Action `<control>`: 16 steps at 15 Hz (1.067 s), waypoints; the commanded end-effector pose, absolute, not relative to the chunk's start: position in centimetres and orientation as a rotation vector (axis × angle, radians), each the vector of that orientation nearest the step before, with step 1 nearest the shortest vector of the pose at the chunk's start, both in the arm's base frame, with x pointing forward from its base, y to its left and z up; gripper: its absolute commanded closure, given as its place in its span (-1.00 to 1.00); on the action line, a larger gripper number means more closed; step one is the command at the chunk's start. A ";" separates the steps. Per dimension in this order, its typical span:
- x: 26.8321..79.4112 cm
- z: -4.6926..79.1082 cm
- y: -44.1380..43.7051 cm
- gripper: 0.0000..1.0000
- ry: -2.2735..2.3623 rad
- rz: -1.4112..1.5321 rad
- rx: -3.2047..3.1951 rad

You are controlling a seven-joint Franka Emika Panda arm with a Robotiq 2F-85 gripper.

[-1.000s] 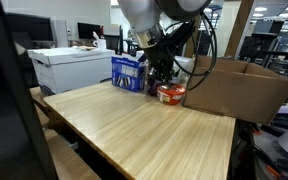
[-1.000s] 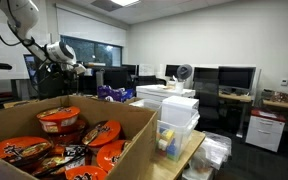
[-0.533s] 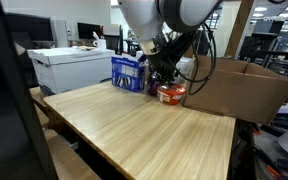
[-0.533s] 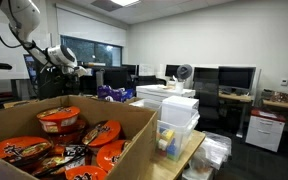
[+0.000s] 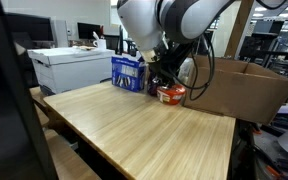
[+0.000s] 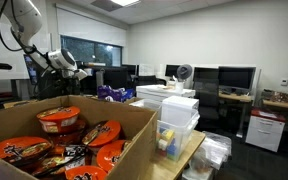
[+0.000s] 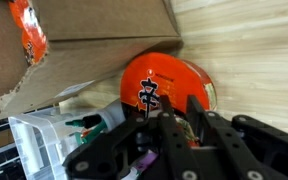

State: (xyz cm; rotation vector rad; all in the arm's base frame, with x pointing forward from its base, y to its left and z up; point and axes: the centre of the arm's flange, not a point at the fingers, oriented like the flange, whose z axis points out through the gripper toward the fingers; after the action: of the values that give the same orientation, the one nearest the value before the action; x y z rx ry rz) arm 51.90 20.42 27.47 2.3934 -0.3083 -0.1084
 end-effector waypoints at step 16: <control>51.3 24.1 21.2 0.92 -0.278 -0.082 2.375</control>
State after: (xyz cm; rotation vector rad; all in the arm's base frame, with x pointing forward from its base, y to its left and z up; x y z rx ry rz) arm 51.60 21.04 24.85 2.3653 -0.2715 -0.1076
